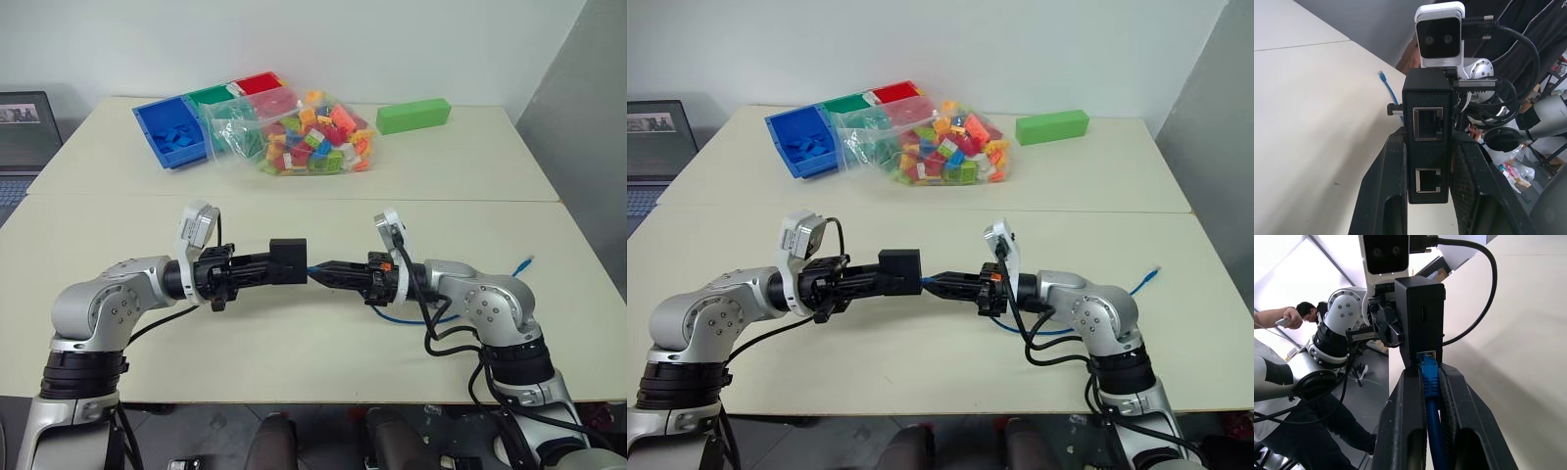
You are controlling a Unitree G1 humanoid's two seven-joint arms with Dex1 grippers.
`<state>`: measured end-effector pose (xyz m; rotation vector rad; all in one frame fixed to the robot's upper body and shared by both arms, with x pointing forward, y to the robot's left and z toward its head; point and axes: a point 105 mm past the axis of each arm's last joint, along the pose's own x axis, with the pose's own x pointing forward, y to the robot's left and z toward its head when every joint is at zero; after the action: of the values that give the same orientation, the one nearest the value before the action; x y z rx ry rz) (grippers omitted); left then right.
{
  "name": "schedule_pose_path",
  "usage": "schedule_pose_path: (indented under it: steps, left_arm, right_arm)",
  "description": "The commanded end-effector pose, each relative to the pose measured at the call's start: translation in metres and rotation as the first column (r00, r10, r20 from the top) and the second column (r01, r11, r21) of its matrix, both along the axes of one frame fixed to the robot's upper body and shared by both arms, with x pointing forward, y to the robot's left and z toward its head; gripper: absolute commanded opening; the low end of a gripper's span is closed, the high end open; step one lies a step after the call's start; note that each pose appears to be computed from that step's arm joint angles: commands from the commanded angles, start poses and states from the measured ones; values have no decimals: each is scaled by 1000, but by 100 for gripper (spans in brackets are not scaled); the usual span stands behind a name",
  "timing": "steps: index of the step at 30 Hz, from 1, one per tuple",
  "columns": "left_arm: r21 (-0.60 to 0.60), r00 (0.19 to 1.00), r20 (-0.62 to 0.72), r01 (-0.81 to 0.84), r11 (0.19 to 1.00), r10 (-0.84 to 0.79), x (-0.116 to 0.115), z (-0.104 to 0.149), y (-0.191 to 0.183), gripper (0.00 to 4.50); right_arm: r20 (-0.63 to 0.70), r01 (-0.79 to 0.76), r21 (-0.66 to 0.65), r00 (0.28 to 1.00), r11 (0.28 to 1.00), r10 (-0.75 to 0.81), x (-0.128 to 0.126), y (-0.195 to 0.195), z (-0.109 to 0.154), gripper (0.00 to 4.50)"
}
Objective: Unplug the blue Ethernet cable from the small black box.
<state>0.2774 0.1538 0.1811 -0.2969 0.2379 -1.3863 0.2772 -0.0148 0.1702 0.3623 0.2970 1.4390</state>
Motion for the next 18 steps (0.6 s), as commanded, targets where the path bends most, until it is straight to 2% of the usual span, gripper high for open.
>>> schedule_pose_path:
  steps: [1, 5, 14, 17, 18]
  left_arm:
    - [-2, 999, 46, -3, 1000, 3, 0, 10, 3, 79]
    - [12, 999, 43, -6, 1000, 5, -1, 7, 4, 79]
    - [52, 995, 50, -83, 995, 81, 3, 0, 20, 79]
    - [49, 995, 52, -92, 995, 89, 2, 1, 21, 79]
    - [47, 994, 52, -95, 994, 92, 2, 1, 21, 79]
  right_arm:
    - [22, -16, 15, 1000, 1000, 16, -2, -1, 9, 7]
    - [8, 1, 4, 1000, 1000, -1, 1, -4, 6, 7]
    - [-31, 127, -90, 991, 988, -131, 14, -51, -16, 7]
    - [6, 268, -96, 963, 959, -269, 38, -68, -18, 7]
    - [47, 366, -103, 931, 925, -363, 55, -76, -20, 7]
